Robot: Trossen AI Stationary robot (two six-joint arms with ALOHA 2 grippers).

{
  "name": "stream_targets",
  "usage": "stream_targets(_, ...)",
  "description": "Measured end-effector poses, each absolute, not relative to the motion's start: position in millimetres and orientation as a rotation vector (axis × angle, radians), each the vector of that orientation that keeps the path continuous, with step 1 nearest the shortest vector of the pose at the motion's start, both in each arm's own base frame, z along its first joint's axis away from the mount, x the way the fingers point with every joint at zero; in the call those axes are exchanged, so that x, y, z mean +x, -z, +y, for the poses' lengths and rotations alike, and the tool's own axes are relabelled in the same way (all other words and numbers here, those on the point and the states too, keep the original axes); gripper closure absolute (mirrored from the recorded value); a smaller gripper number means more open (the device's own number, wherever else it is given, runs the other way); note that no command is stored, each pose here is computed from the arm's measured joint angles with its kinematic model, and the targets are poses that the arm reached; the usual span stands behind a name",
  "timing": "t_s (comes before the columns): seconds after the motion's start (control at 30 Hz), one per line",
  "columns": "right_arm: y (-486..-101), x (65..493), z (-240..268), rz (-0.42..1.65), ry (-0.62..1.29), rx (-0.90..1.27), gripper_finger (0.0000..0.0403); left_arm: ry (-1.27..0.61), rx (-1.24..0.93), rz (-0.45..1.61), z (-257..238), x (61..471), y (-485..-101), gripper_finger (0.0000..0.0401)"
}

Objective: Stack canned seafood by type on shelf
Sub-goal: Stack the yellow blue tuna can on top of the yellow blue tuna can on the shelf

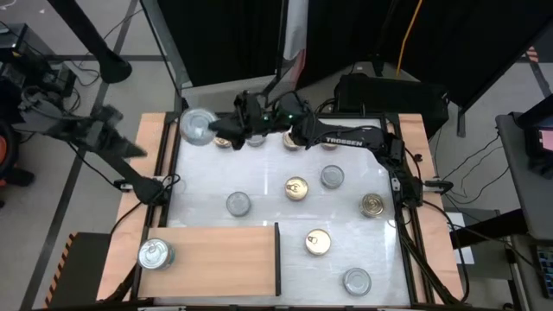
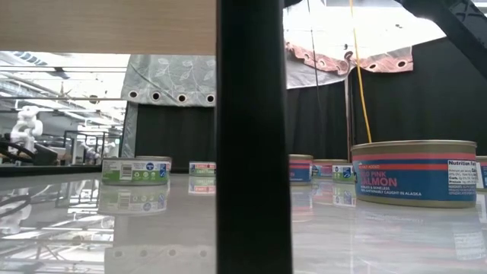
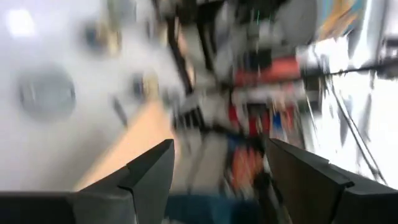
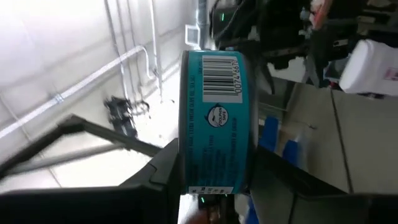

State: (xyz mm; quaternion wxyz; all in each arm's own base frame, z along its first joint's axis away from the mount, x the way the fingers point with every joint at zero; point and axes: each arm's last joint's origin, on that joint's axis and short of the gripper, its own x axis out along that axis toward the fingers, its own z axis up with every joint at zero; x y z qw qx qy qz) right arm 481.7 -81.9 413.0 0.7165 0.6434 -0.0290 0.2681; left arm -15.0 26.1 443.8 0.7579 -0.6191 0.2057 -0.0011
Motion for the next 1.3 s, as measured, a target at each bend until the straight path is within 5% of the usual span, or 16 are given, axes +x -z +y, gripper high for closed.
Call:
stream_targets(0.17, -411.6, 484.8, -64.4, -0.030, -0.617, 1.398, 0.0273, 0.223, -1.453, 0.618, 17.5, -15.7, -413.1, 0.0141)
stream_targets(0.37, -403.3, 490.1, -45.3, 0.066, -0.579, 1.379, 0.0272, 0.484, -1.523, 0.528, 4.9, -4.5, -379.8, 0.0141)
stream_targets(0.67, -365.5, 503.1, -20.4, 0.240, -0.274, 1.391, 0.0272, 0.288, -1.421, 0.431, 8.4, -0.5, -350.1, 0.0141)
stream_targets(1.3, -317.4, 536.4, -3.5, 0.174, -0.309, 1.499, 0.0272, 0.024, -1.368, 0.261, 10.0, 9.7, -347.9, 0.0141)
